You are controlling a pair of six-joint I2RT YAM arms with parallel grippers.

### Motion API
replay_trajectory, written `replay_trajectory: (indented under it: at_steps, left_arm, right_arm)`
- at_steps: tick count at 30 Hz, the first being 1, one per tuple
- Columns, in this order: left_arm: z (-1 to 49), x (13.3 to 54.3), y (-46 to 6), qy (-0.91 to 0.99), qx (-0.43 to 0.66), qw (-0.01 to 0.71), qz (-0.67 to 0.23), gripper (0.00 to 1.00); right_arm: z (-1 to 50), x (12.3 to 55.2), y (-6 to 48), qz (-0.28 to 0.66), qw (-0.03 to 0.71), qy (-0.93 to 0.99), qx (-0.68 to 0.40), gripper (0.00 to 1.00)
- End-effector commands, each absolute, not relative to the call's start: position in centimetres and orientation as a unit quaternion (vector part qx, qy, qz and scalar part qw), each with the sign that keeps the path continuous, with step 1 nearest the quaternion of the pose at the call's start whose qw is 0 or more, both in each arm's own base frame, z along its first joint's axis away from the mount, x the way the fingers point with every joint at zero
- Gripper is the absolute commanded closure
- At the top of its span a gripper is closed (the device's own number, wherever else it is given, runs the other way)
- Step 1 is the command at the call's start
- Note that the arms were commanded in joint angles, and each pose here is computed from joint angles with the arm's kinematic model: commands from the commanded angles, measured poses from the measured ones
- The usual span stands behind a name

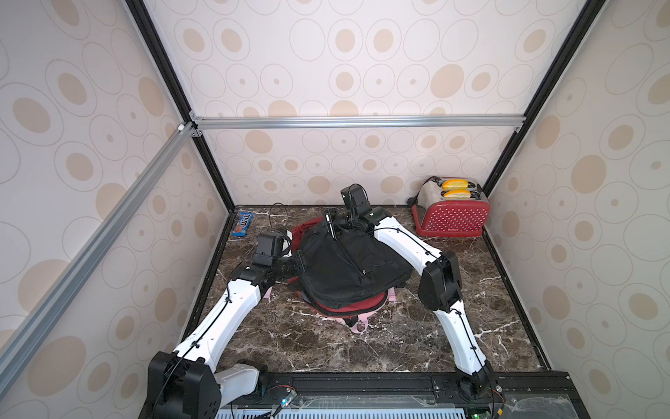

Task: Zip up the backpack
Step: Zip the zipper on the backpack.

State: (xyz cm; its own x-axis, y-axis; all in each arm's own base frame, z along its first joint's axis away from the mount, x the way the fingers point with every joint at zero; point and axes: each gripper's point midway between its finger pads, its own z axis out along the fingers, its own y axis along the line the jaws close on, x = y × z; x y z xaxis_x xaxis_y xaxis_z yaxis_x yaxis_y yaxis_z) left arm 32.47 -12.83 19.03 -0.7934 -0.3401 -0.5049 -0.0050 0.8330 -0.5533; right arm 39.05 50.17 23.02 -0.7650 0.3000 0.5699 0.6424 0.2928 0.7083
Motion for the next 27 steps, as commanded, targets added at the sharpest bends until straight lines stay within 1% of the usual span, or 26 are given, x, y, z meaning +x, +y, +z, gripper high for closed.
replay_trajectory:
  at_steps: [1, 5, 17, 19, 20, 21, 23, 24, 25, 26, 27]
  left_arm:
    - [19.6, 30.7, -12.4, 0.909, -0.107, 0.296, -0.274, 1.00]
    - [19.8, 30.6, -12.4, 0.907, -0.111, 0.298, -0.276, 1.00]
    - [20.9, 30.6, -12.0, 0.904, -0.116, 0.310, -0.270, 1.00]
    - [20.8, 30.6, -12.0, 0.905, -0.117, 0.307, -0.269, 1.00]
    - [20.7, 30.6, -12.0, 0.905, -0.118, 0.307, -0.268, 1.00]
    - [20.6, 30.6, -11.9, 0.906, -0.119, 0.306, -0.268, 1.00]
    - [20.3, 30.7, -11.9, 0.907, -0.123, 0.302, -0.266, 1.00]
    - [20.1, 30.8, -11.9, 0.908, -0.125, 0.300, -0.265, 1.00]
    - [20.0, 30.9, -11.9, 0.908, -0.125, 0.300, -0.264, 1.00]
    - [19.9, 31.0, -11.8, 0.910, -0.128, 0.297, -0.261, 1.00]
    - [19.9, 31.2, -11.7, 0.911, -0.130, 0.296, -0.257, 1.00]
  right_arm:
    - [20.7, 46.3, 46.3, -0.508, 0.067, -0.782, -0.355, 1.00]
    - [19.9, 47.8, 45.8, -0.510, 0.060, -0.786, -0.345, 1.00]
    - [16.2, 49.4, 43.1, -0.477, 0.053, -0.804, -0.352, 1.00]
    - [16.8, 50.1, 43.4, -0.496, 0.047, -0.795, -0.346, 1.00]
    - [17.8, 50.9, 44.2, -0.520, 0.038, -0.786, -0.333, 1.00]
    - [18.9, 51.5, 44.8, -0.539, 0.033, -0.780, -0.318, 0.96]
    - [23.3, 52.5, 46.5, -0.601, 0.012, -0.756, -0.261, 0.70]
    - [25.8, 52.5, 47.1, -0.631, 0.001, -0.740, -0.232, 0.59]
    - [28.6, 52.1, 47.6, -0.665, -0.007, -0.720, -0.198, 0.26]
    - [31.1, 51.1, 47.8, -0.689, -0.009, -0.707, -0.160, 0.12]
    - [33.3, 50.0, 47.6, -0.703, -0.014, -0.701, -0.121, 0.05]
